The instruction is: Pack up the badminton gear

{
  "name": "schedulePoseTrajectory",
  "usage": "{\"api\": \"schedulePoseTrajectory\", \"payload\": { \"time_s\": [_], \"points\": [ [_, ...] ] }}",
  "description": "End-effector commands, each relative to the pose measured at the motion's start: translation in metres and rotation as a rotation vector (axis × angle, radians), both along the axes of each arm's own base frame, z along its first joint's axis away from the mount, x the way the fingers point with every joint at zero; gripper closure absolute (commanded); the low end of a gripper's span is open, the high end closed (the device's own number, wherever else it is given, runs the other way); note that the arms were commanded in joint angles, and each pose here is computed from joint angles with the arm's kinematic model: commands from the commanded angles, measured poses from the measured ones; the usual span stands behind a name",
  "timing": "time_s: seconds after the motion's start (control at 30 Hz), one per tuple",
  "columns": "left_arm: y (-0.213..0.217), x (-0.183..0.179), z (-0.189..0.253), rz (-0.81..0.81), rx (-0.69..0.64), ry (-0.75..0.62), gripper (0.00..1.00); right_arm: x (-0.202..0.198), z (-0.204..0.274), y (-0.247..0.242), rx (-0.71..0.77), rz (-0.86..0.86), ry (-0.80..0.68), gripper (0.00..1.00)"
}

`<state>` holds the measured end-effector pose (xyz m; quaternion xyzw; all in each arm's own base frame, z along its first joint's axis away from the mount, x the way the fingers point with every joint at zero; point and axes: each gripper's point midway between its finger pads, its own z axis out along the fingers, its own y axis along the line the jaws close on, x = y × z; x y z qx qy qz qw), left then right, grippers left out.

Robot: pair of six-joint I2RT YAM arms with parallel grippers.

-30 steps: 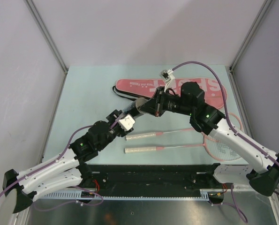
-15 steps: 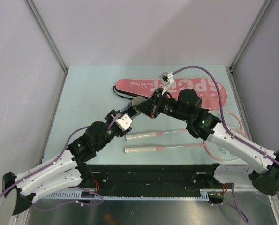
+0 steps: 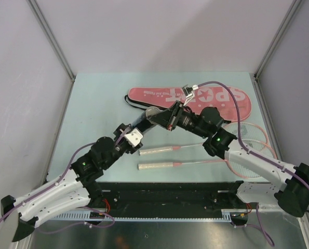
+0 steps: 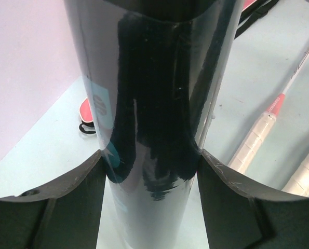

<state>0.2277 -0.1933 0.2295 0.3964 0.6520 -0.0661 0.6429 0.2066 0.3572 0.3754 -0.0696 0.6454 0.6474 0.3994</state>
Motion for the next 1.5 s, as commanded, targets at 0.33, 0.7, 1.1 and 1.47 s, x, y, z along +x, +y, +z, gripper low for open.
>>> {"api": "schedulePoseTrajectory", "payload": {
  "time_s": [0.33,0.7,1.1,1.47],
  "points": [
    [-0.030,-0.026,0.077,-0.215,-0.232,-0.184,0.91,-0.007,-0.060,0.008,-0.077,0.189,0.235,0.76],
    [-0.020,-0.004,0.064,-0.082,-0.173,-0.163,0.92,0.009,-0.006,-0.043,-0.235,0.060,-0.014,0.58],
    [-0.019,0.000,0.061,-0.062,-0.165,-0.154,0.92,0.004,0.026,-0.060,-0.232,0.037,-0.146,0.74],
    [-0.019,-0.001,0.062,-0.067,-0.164,-0.155,0.93,0.024,0.003,-0.071,-0.351,-0.093,-0.125,0.59]
  ]
}}
